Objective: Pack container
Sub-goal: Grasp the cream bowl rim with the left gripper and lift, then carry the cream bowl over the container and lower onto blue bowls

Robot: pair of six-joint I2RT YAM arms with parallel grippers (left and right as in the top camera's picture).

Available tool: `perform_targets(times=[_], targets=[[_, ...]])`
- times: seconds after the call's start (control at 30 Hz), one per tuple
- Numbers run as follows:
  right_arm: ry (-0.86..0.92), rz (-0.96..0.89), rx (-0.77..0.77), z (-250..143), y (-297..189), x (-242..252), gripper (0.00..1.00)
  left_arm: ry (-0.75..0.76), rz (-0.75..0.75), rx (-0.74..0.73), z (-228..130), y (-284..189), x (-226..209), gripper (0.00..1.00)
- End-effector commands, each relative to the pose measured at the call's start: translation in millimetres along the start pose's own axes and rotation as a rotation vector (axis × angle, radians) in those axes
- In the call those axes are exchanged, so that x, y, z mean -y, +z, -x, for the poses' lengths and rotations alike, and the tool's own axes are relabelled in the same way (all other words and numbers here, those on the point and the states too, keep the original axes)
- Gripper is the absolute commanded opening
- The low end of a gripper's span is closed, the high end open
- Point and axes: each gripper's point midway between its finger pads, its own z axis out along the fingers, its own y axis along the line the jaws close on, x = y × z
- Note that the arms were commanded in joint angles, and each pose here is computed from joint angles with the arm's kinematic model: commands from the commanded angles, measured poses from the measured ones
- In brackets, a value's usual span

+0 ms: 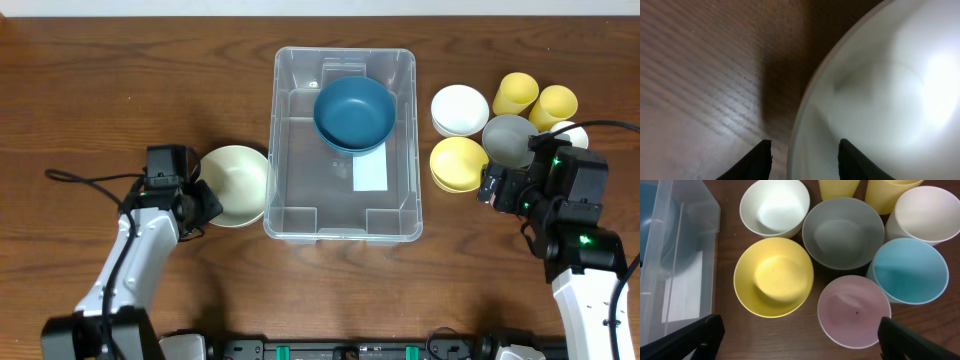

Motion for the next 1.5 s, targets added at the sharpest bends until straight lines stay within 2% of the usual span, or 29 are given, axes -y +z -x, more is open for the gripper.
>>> perform_targets(times=[0.0, 0.1, 0.17, 0.27, 0.3, 0.4, 0.63, 0.83, 0.97, 1.13, 1.3, 1.47], targets=[[-0.005, 0.007, 0.016, 6, -3, -1, 0.99, 0.001, 0.008, -0.011, 0, 8, -2, 0.38], [-0.005, 0.007, 0.016, 6, -3, -1, 0.99, 0.001, -0.003, 0.01, 5, 6, 1, 0.24], [-0.005, 0.007, 0.016, 6, -4, -1, 0.99, 0.001, -0.01, 0.023, 9, 4, 3, 0.2], [-0.005, 0.007, 0.016, 6, -3, -1, 0.99, 0.002, -0.024, 0.049, 17, -4, 7, 0.19], [-0.005, 0.007, 0.016, 6, -3, -1, 0.99, 0.002, -0.031, 0.06, 20, -7, 9, 0.12], [-0.005, 0.007, 0.016, 6, -4, -1, 0.99, 0.003, -0.062, 0.118, 33, -23, 17, 0.05], [-0.005, 0.007, 0.016, 6, -4, -1, 0.99, -0.012, -0.135, 0.333, 77, -87, 30, 0.06], [-0.005, 0.007, 0.016, 6, -4, -1, 0.99, -0.058, -0.099, 0.569, 113, -153, 20, 0.06], [-0.005, 0.007, 0.016, 6, -3, -1, 0.99, -0.079, -0.098, 0.663, 123, -183, 17, 0.06], [-0.005, 0.007, 0.016, 6, -3, -1, 0.99, -0.045, -0.255, 0.628, 114, -194, 44, 0.06], [-0.005, 0.007, 0.016, 6, -3, -1, 0.99, 0.0, -0.467, 0.511, 94, -195, 84, 0.06], [-0.005, 0.007, 0.016, 6, -3, -1, 0.99, 0.128, -0.708, 0.416, 67, -210, 139, 0.06]])
